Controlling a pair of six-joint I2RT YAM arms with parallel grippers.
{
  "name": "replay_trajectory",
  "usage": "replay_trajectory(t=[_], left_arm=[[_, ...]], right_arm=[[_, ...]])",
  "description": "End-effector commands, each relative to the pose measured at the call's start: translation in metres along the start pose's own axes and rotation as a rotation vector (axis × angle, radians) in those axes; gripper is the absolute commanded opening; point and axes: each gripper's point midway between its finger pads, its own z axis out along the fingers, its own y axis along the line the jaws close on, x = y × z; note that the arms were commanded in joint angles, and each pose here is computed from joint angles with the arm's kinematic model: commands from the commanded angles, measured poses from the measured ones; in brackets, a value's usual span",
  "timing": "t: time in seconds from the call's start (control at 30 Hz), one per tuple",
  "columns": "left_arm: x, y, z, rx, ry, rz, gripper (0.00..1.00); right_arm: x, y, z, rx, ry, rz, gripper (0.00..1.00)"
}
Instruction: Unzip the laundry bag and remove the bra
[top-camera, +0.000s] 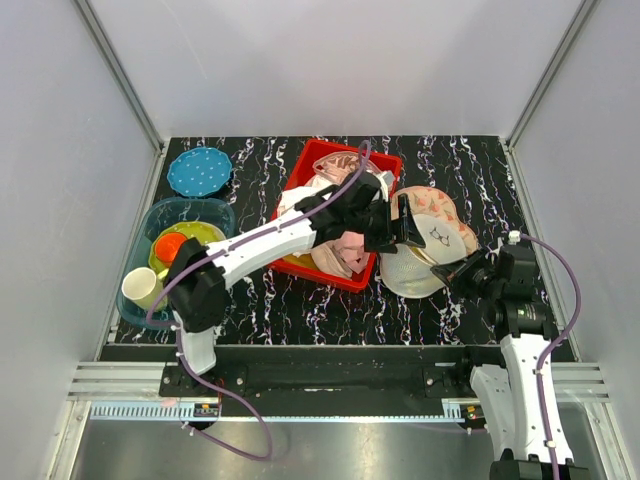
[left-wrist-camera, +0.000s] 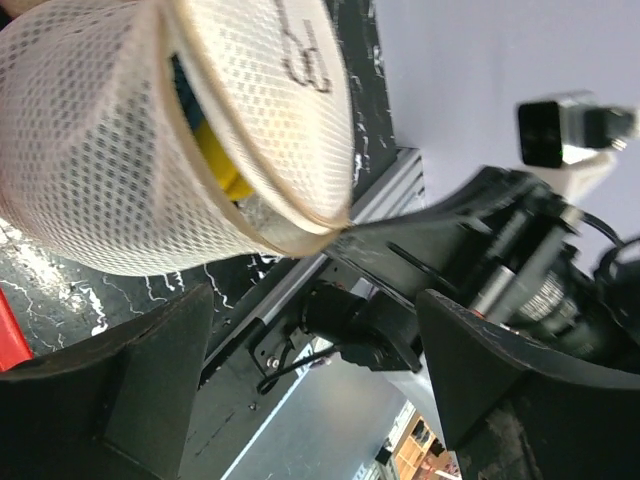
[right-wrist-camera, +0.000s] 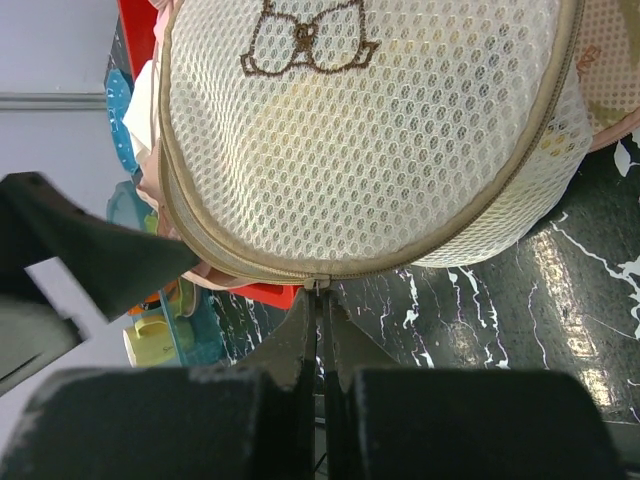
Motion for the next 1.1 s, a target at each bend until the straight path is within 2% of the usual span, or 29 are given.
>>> replay_trajectory(t=[0.0,0.33,0.53,0.6,0.67,0.7,0.73,1.07], left_arm=[[-0.009,0.008,0.016,-0.033,-0.047,-0.065,0.85],[-0.009,0.004,0.041,-0.015,-0.029,-0.102,0.86],[-0.006,0.004,0.054,-0.018,-0.011,-0.107,0.82],[-0.005,0.003,0.055,-0.01,-0.002,-0.106,0.74],[-0.01,-0.002,0.05,-0.001,-0.02,-0.089,0.43],[-0.016,-0.001,0.046,-0.005,-0.035,-0.078,0.25],[-0.024,-0.005,0.041,-0.002,-0.054,-0.072,0.0],[-0.1,-0.018,0.006,0.079,-0.159,0.013,0.0]], right_arm=[[-0.001,0.007,-0.003,-0.04,-0.01,-0.015,0.0],[0.009,0.0,0.0,-0.038,0.025,-0.004,0.0],[0.013,-0.004,0.001,-0.036,0.035,0.003,0.0],[0.013,-0.004,0.0,-0.039,0.032,-0.001,0.0],[0.013,-0.005,-0.002,-0.026,0.025,0.002,0.0],[0.013,-0.005,-0.004,-0.025,0.018,-0.002,0.0],[0.013,-0.007,-0.006,-0.015,0.013,0.0,0.0],[0.031,-0.008,-0.058,0.034,-0.013,-0.044,0.0]])
